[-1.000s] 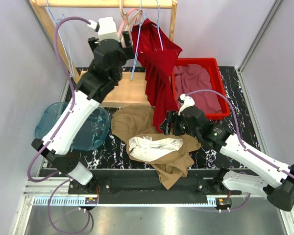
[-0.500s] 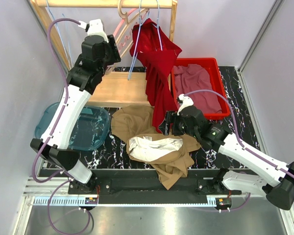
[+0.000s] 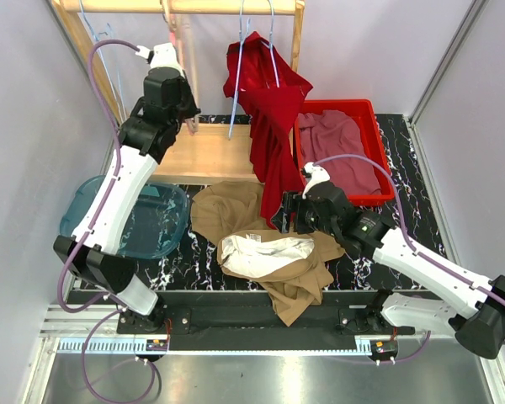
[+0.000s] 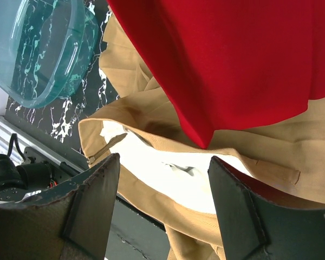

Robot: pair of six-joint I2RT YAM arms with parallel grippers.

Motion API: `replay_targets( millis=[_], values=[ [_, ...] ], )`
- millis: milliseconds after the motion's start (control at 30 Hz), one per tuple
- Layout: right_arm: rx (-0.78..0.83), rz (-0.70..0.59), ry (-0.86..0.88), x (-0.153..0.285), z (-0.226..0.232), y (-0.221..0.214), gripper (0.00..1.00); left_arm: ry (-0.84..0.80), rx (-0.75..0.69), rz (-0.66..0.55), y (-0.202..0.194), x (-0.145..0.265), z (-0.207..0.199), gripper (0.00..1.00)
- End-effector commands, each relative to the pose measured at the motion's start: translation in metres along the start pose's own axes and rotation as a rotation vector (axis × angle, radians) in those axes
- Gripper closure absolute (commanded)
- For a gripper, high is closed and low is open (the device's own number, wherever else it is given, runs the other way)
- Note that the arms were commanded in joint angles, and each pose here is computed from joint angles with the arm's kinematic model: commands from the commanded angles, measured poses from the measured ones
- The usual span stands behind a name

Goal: Place the skirt on the hanger

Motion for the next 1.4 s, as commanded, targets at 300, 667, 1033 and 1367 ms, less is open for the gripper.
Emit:
replay_targets(
  millis=[300,667,1033,1367],
  values=[
    [-0.007,-0.031,0.050,0.000,0.015,0.020,0.27,0.215,0.097,-0.124,0.030,0.049,0.087,0.87],
    [-0.022,-0.018,0.070,-0.003,0.018,0.017,0.27,0.195,0.071,-0.179,0.063,0.072,0.089,0.29],
    [-0.030,-0.026,0.067,0.000,0.017,0.017,0.28,0.108,0.080,-0.240,0.095,0.090,0.071,0.09],
    [-0.027,-0.036,0.050,-0.001,0.014,0.018,0.27,-0.165,0.175,-0.218,0.099,0.126,0.033,0.07]
  ],
)
Point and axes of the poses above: each gripper's point midway between its finger pads, its own x axis back along the fingers, its own z axis along the line the jaws close on, y = z × x, the point moved 3 cm from there along x, back along the fingers, and after that the axes turned 8 degrees about x, right-handed, at the moved point
